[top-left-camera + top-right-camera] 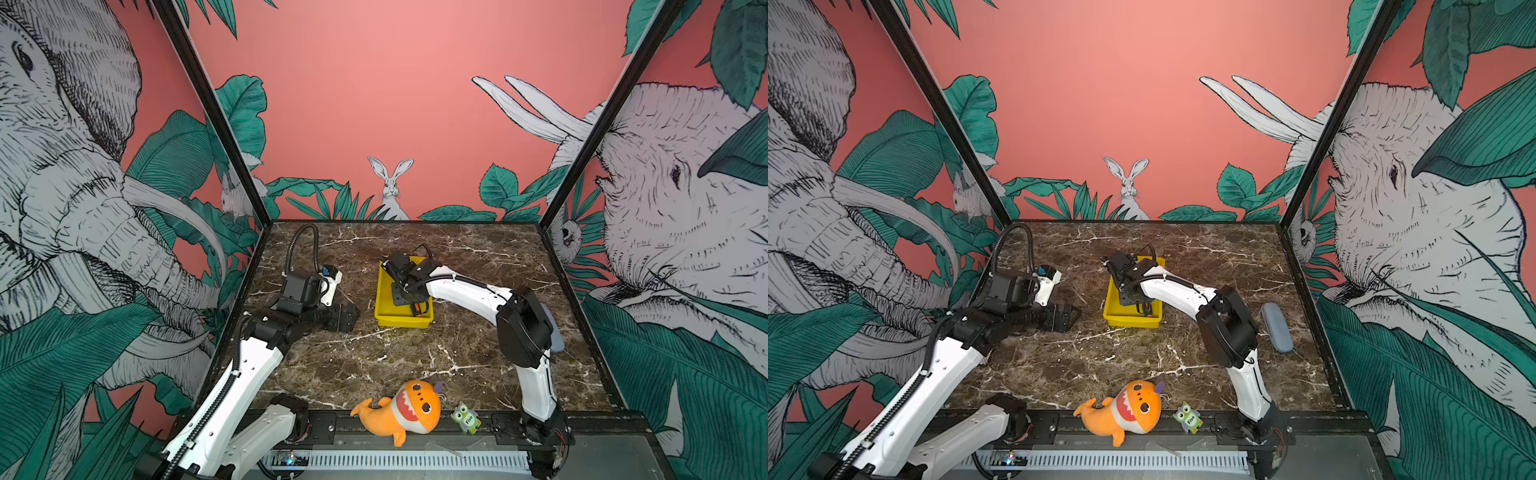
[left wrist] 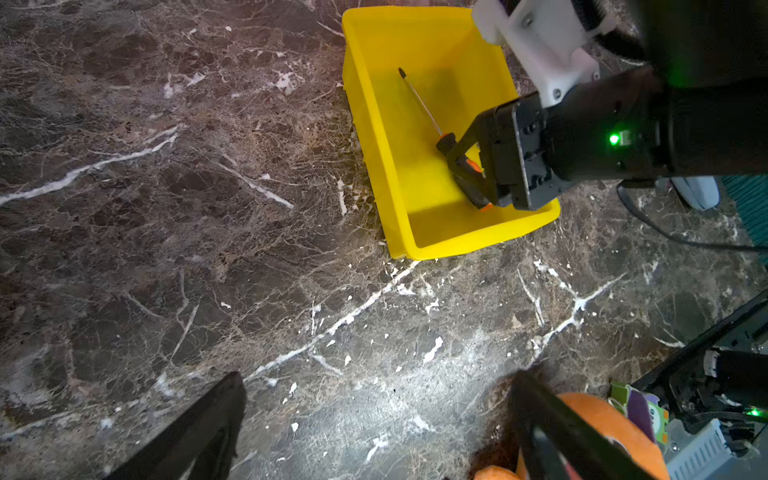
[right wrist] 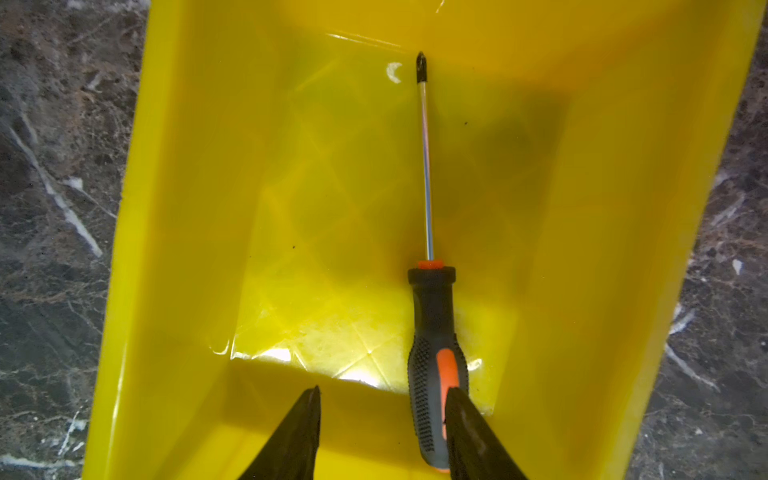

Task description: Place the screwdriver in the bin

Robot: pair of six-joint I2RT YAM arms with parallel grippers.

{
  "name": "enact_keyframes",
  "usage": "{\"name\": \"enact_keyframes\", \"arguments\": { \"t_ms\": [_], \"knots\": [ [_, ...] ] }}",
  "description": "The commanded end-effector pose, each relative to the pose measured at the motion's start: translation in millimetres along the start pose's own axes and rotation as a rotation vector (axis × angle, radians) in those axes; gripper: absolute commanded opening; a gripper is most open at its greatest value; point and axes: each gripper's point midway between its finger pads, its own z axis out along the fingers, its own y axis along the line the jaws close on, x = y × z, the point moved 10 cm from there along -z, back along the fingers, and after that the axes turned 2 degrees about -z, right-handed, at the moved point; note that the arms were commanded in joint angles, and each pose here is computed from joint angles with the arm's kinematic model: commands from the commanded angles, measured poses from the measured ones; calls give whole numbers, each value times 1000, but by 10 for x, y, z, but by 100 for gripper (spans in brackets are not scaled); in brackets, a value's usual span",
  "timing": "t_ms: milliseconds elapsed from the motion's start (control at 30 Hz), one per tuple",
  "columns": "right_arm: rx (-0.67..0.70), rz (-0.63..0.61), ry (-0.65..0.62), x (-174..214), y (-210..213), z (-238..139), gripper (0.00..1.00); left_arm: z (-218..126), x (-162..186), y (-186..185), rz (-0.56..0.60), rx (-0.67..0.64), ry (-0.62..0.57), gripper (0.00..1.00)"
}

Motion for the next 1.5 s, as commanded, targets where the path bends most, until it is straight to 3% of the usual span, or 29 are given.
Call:
{"name": "enact_keyframes", "arguments": {
  "t_ms": [0, 267, 367, 700, 1133, 1300, 1467],
  "knots": [
    [0, -23, -102, -101, -141, -503, 51, -40, -72, -16, -40, 4, -52, 99],
    [-67, 6, -269, 13, -687, -1281, 67, -114, -159, 19, 2, -68, -160, 100],
    [-88, 20, -290, 129, -947, -1518, 69, -105, -160, 30, 25, -78, -190, 99],
    [-18, 34, -356, 543, -1648, -2079, 82, -212, -167, 52, 6, -118, -285, 100],
    [29, 27, -311, 569, -1931, -2038, 99, -343, -164, 26, 19, -123, -297, 100],
    [57, 18, -263, 688, -2042, -2046, 99, -237, -220, 70, 69, -175, -279, 100],
    [51, 41, -313, 823, -2095, -1968, 99, -143, -257, 105, 134, -209, -301, 100]
  ]
}}
